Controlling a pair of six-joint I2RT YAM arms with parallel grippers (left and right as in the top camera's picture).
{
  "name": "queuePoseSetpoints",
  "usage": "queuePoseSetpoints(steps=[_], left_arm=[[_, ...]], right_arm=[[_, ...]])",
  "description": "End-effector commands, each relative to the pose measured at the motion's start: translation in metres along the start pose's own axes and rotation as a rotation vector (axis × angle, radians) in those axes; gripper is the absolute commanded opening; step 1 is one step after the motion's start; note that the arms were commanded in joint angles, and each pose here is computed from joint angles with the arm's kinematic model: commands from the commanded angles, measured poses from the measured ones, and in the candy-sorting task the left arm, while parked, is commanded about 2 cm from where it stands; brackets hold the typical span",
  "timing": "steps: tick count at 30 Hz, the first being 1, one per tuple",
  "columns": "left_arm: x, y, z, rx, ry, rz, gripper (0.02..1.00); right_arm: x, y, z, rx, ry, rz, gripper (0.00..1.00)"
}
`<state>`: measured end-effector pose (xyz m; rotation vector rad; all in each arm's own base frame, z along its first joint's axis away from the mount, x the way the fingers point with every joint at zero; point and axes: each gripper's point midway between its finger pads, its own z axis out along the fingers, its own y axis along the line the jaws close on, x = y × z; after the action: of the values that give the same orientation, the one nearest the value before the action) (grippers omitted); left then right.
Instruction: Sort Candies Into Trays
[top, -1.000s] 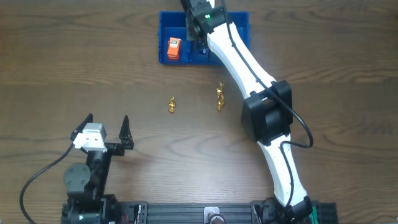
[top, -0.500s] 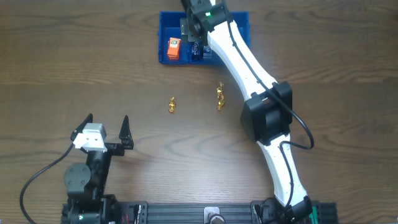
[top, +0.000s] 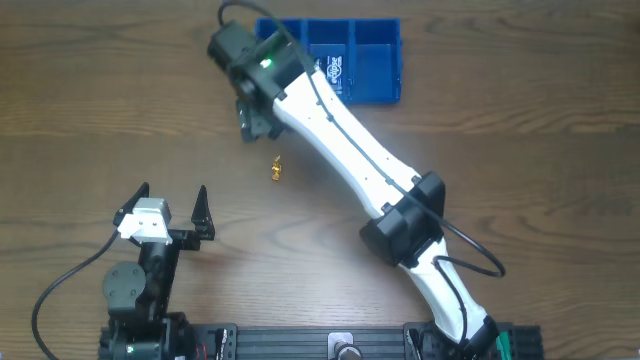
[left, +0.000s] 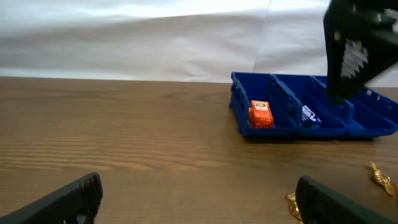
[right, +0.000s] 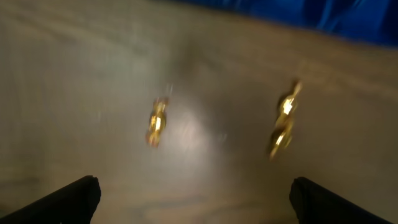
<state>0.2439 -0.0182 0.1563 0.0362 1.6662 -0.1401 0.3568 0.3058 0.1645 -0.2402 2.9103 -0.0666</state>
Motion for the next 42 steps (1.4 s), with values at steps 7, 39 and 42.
queuePoseSetpoints(steps=[7,39,42], left_arm=[[0.016,-0.002,0.001,0.018,0.046,0.007,0.998],[0.016,-0.002,0.001,0.018,0.046,0.007,0.998],[0.016,-0.002,0.001,0.018,0.046,0.007,0.998]], right_arm=[[0.042,0.035,0.084,-0.056,0.142,0.043,1.000],[0.040,0.036,0.168,-0.018,0.131,0.163,0.654],[0.040,0.037,0.168,-0.021,0.132,0.164,0.540]])
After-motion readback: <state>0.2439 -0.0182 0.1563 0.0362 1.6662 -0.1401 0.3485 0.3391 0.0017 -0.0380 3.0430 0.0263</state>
